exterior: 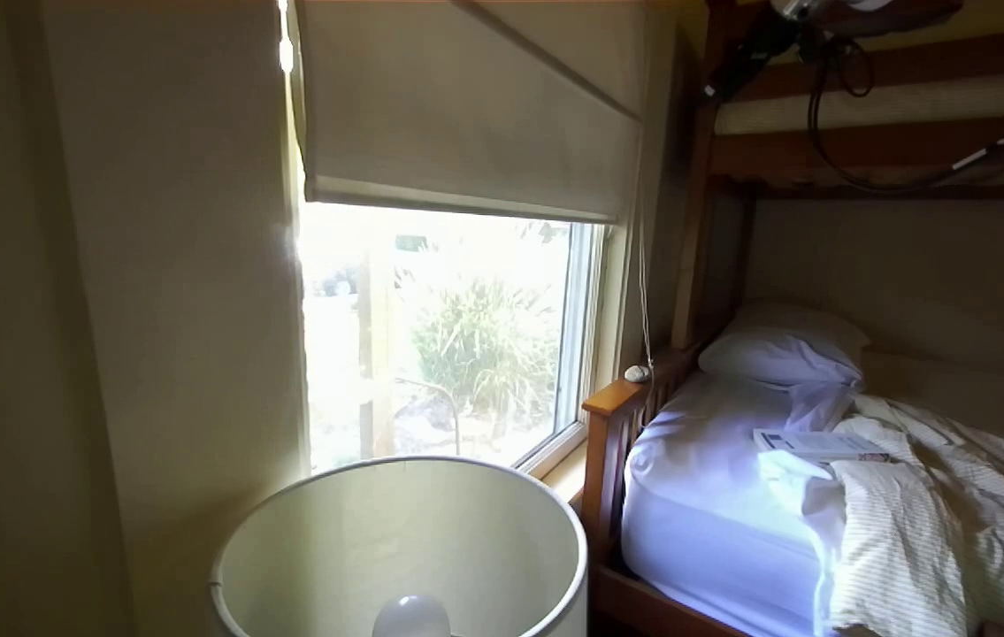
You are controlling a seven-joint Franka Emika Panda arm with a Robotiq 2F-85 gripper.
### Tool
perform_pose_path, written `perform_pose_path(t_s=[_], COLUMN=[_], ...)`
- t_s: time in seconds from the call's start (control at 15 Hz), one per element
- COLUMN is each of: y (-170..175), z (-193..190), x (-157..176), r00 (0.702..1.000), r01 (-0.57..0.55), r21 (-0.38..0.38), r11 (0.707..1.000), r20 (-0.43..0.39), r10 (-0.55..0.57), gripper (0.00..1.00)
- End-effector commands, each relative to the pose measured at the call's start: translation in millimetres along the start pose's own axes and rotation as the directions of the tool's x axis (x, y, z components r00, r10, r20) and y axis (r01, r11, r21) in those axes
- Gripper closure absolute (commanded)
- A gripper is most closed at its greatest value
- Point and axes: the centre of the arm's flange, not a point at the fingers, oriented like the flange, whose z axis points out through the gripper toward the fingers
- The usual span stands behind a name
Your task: Pull the rope on the right side of the window
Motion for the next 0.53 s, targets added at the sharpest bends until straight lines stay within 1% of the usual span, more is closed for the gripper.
perform_pose_path(t_s=[0.0,0.07,0.33,0.4,0.47], y=[3.9,8.4,26.0,31.4,39.9], z=[10.3,25.3,90.7,106.4,120.1], x=[4.6,12.0,27.9,29.8,32.0], r00=[1.0,1.0,0.996,0.994,0.991], r01=[-0.003,0.003,-0.054,-0.071,-0.09], r21=[0.008,0.053,0.175,0.188,0.182], r11=[1.0,0.999,0.983,0.98,0.979], r20=[0.023,0.021,0.073,0.091,0.118], r10=[0.003,-0.005,0.042,0.054,0.069], gripper=[0.0,0.0,0.0,0.0,0.0])
